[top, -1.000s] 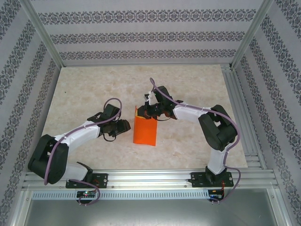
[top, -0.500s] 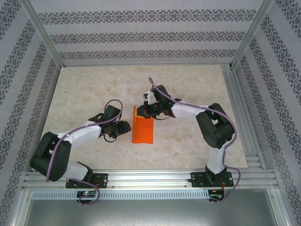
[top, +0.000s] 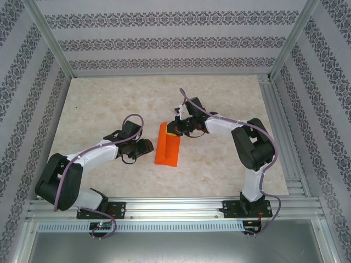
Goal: Fold a paper plane with a square sheet of paper (fold left side to right side)
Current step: First fold in half a square sheet of paper at the center of the table.
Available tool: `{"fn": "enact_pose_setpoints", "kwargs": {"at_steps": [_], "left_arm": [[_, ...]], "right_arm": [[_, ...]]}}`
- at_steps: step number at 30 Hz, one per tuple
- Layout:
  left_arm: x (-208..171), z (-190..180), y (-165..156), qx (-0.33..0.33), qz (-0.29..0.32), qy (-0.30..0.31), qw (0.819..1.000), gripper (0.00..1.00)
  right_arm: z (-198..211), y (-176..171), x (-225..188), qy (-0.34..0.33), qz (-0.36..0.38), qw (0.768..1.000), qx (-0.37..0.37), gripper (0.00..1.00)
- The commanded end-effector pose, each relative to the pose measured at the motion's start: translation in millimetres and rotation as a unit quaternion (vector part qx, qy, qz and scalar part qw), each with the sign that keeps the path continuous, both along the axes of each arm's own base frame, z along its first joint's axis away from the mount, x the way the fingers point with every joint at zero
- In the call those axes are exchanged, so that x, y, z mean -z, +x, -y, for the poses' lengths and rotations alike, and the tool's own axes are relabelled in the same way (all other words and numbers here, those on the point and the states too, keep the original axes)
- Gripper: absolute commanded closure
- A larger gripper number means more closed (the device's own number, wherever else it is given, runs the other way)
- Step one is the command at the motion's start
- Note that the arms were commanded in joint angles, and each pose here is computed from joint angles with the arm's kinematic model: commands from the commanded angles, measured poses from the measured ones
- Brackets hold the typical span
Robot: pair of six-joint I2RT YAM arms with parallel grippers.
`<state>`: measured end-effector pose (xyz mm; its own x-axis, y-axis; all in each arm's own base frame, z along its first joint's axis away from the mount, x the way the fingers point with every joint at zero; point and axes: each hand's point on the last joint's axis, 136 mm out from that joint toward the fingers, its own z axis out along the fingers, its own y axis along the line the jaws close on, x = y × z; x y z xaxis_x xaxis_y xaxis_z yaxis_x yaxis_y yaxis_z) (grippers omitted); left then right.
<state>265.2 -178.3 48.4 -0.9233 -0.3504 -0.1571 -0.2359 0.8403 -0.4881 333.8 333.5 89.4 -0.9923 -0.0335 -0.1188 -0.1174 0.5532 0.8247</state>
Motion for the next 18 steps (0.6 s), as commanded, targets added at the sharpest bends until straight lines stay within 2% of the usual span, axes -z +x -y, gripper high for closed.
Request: {"fn": "enact_pose_setpoints", "kwargs": {"at_steps": [1, 18], "left_arm": [[-9, 16, 12, 0.017, 0.018, -0.023, 0.999, 0.46], [-13, 54, 26, 0.051, 0.022, -0.027, 0.998, 0.44]], "right_arm": [[6, -2, 11, -0.010, -0.006, 1.000, -0.019, 0.97], [45, -1, 44, -0.079, -0.017, 0.997, 0.014, 0.96]]}}
